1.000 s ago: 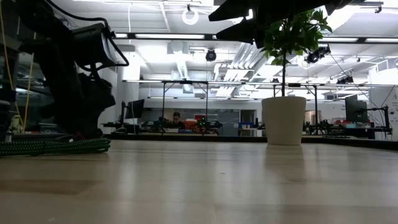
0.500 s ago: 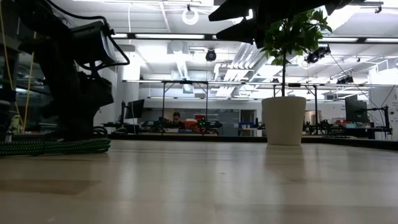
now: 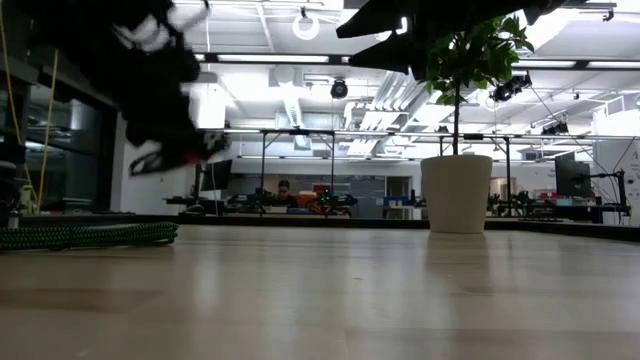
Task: Pick and place USB-C Cables
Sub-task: Put the black charger cable into the orange bin
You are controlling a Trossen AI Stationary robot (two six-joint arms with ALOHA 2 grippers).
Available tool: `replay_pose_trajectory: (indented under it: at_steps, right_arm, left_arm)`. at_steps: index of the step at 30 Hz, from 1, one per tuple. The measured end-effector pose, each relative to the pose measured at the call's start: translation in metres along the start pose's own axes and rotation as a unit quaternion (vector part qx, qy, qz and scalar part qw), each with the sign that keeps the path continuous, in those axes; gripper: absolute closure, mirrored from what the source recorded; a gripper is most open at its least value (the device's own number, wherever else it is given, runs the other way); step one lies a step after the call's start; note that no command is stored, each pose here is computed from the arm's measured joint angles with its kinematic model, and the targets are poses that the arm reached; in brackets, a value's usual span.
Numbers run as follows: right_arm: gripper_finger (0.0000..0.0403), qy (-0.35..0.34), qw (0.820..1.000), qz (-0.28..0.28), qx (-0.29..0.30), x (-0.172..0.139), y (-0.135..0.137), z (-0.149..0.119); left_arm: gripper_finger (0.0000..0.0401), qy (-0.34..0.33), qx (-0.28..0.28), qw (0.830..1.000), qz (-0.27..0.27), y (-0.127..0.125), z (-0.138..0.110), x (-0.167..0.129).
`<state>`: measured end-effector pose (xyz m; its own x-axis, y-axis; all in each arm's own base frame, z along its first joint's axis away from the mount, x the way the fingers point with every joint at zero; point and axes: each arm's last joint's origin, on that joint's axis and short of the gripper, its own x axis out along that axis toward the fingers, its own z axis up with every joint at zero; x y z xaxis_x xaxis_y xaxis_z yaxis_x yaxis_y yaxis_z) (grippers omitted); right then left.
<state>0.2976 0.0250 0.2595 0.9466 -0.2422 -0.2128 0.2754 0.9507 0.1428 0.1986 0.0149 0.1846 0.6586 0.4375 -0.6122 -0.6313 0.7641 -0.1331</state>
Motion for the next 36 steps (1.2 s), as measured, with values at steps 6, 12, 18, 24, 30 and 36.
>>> replay_pose_trajectory:
  at_steps: [6,12,18,24,30,36]
  right_arm:
    - [0.0130,0.002,1.000,0.000,0.001,0.000,0.000,0.000]
    - [0.0130,0.002,1.000,0.000,0.001,0.000,0.000,0.000]
    - [0.0130,0.002,1.000,0.000,0.001,0.000,0.000,0.000]
    - [0.0130,0.002,1.000,-0.001,0.001,0.000,0.000,0.000]
    - [0.0130,0.002,1.000,0.000,0.001,0.000,0.000,0.000]
    - [0.0130,0.002,1.000,0.000,0.001,0.000,0.000,0.000]
  left_arm:
    - [0.0383,-0.166,0.034,0.984,-0.056,-0.011,0.006,-0.040]
    - [0.0384,-0.271,0.059,0.948,-0.155,-0.006,-0.006,-0.067]
    - [0.0384,-0.346,0.114,0.881,-0.302,0.002,-0.024,-0.077]
    - [0.0384,-0.365,0.099,0.875,-0.301,0.009,-0.027,-0.080]
    - [0.0384,-0.365,0.098,0.876,-0.300,0.009,-0.027,-0.080]
    - [0.0384,-0.365,0.098,0.876,-0.300,0.009,-0.027,-0.080]
